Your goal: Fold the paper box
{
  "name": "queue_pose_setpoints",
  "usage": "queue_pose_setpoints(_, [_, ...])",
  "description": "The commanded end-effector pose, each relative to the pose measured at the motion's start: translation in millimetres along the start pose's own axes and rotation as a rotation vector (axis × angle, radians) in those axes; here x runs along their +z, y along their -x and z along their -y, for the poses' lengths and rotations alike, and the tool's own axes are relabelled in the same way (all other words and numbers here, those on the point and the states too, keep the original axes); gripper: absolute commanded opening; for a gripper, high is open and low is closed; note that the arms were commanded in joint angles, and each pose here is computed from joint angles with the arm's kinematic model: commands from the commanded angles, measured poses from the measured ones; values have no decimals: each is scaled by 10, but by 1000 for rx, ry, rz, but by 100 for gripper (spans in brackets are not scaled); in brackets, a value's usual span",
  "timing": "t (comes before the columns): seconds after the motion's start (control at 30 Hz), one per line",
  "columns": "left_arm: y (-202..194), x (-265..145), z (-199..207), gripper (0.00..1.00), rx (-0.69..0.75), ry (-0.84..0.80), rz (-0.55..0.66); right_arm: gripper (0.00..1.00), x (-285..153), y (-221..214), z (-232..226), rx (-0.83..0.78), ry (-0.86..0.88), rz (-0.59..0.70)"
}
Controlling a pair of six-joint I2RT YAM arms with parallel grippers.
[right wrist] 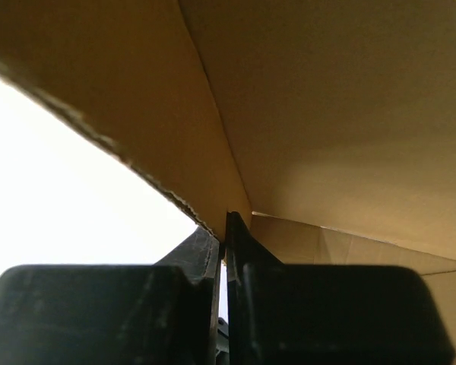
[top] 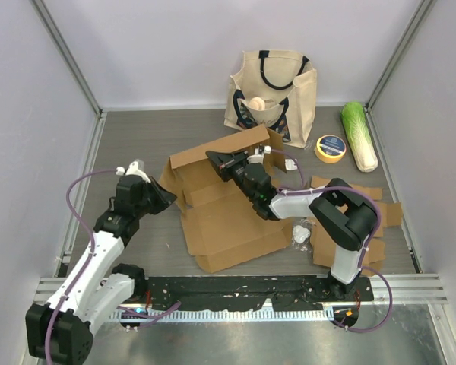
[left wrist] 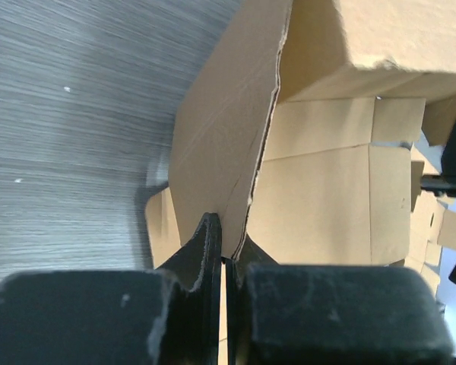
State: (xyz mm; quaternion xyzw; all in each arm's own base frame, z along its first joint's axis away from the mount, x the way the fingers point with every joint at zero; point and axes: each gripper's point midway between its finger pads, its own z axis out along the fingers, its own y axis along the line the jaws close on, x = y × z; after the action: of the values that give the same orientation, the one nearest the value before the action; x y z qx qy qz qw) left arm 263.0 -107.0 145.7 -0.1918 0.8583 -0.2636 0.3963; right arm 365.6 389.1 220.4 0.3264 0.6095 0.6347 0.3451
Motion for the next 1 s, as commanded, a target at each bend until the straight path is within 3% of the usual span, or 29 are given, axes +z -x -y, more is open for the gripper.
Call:
queue_pose_setpoints(0.0, [81, 49, 380, 0, 34, -111, 81, 1, -96, -28, -313, 62, 91, -2])
queue_pose_setpoints(0.37, [-60, 274, 403, 4, 78, -48, 118, 1, -377, 58, -61, 66, 59, -8])
queue_pose_setpoints(0.57, [-89, 331, 434, 21, 124, -57, 132, 1, -457, 112, -30, 68, 71, -5])
queue_pose_setpoints(0.6, [-95, 314, 416, 31, 131, -57, 135, 1, -465, 111, -37, 63, 75, -7])
queue_pose_setpoints(0.73, [25, 54, 421, 51, 142, -86, 206, 1, -474, 146, -28, 53, 77, -9])
queue_pose_setpoints(0.87, [130, -275, 445, 57, 150, -130, 270, 1, -464, 171, 0, 57, 76, -13])
queue_pose_setpoints(0.97, [288, -574, 382, 54, 123, -113, 355, 1, -458, 191, -4, 62, 82, -14])
